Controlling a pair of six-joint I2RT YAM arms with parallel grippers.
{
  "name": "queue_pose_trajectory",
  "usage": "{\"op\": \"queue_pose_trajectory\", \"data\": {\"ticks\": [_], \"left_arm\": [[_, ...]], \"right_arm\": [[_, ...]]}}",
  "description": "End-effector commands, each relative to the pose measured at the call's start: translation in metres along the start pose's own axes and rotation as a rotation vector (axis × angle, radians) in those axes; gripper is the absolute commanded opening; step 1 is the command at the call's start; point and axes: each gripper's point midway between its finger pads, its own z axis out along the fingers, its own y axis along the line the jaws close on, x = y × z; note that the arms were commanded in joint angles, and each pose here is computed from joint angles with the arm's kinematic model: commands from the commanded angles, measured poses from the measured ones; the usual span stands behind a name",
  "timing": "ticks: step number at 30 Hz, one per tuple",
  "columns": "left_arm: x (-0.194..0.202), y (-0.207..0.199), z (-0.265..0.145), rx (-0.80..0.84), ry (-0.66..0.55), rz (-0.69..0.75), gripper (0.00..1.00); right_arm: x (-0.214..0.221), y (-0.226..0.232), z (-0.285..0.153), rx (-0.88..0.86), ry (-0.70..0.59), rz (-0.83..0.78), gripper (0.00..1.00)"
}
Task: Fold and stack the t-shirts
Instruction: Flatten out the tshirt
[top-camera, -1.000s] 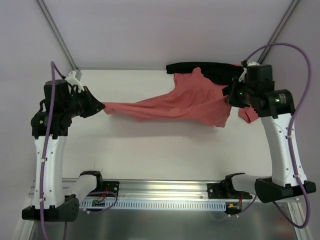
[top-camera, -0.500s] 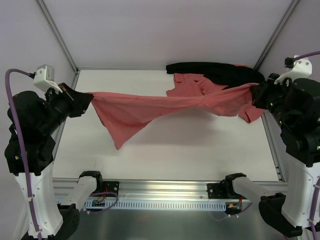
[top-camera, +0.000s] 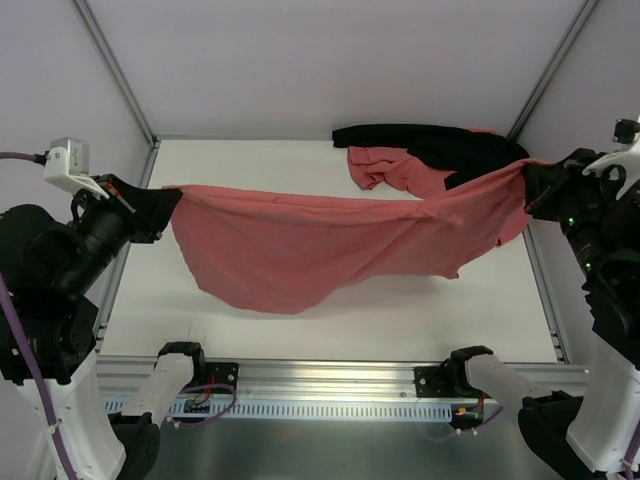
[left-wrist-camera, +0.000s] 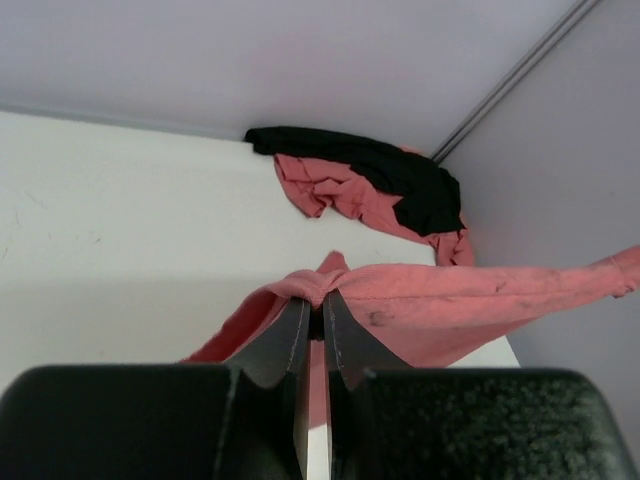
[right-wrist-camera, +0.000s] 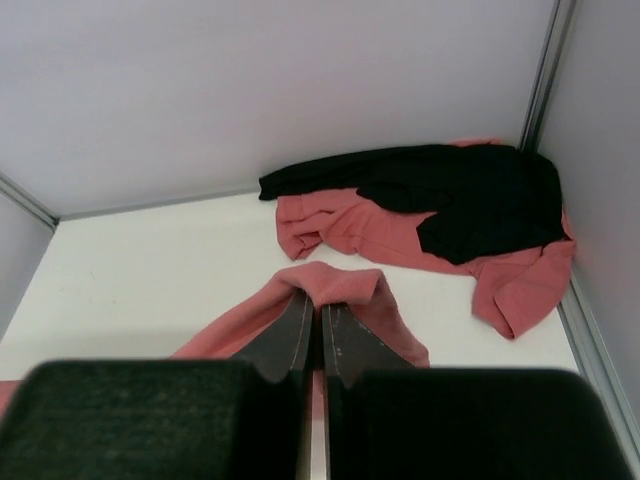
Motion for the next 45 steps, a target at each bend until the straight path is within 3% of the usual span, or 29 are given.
{"op": "queue_pose_trajectory", "data": {"ticks": [1, 11, 23, 31, 36, 39, 41, 45], "left_arm": [[-0.036, -0.035, -0.018, 0.118, -0.126, 0.042, 0.00], [-0.099, -0.099, -0.088, 0.257, -0.353, 0.142, 0.00], [-0.122, -0.113, -0.110, 0.297, -0.500, 0.139, 0.00], [-0.160, -0.120, -0.134, 0.288, -0.716, 0.195, 0.00], [-0.149, -0.119, -0.126, 0.302, -0.648, 0.129, 0.00], [-0.137, -0.100, -0.112, 0.232, -0.599, 0.120, 0.00], [-0.132, -0.089, -0.093, 0.209, -0.564, 0.105, 0.00], [-0.101, -0.040, -0.009, 0.137, -0.424, 0.041, 0.00]], "right_arm": [[-0.066, 0.006, -0.036, -0.048, -0.248, 0.041, 0.01], [-0.133, 0.005, -0.100, -0.082, -0.504, 0.145, 0.00], [-0.171, 0.009, -0.117, -0.116, -0.652, 0.228, 0.00], [-0.202, 0.019, -0.121, -0.170, -0.763, 0.245, 0.00], [-0.193, 0.024, -0.119, -0.205, -0.703, 0.309, 0.00], [-0.172, 0.009, -0.104, -0.107, -0.648, 0.272, 0.00], [-0.157, 0.005, -0.074, -0.046, -0.567, 0.241, 0.00], [-0.118, 0.015, 0.006, -0.013, -0.386, 0.191, 0.00]]}}
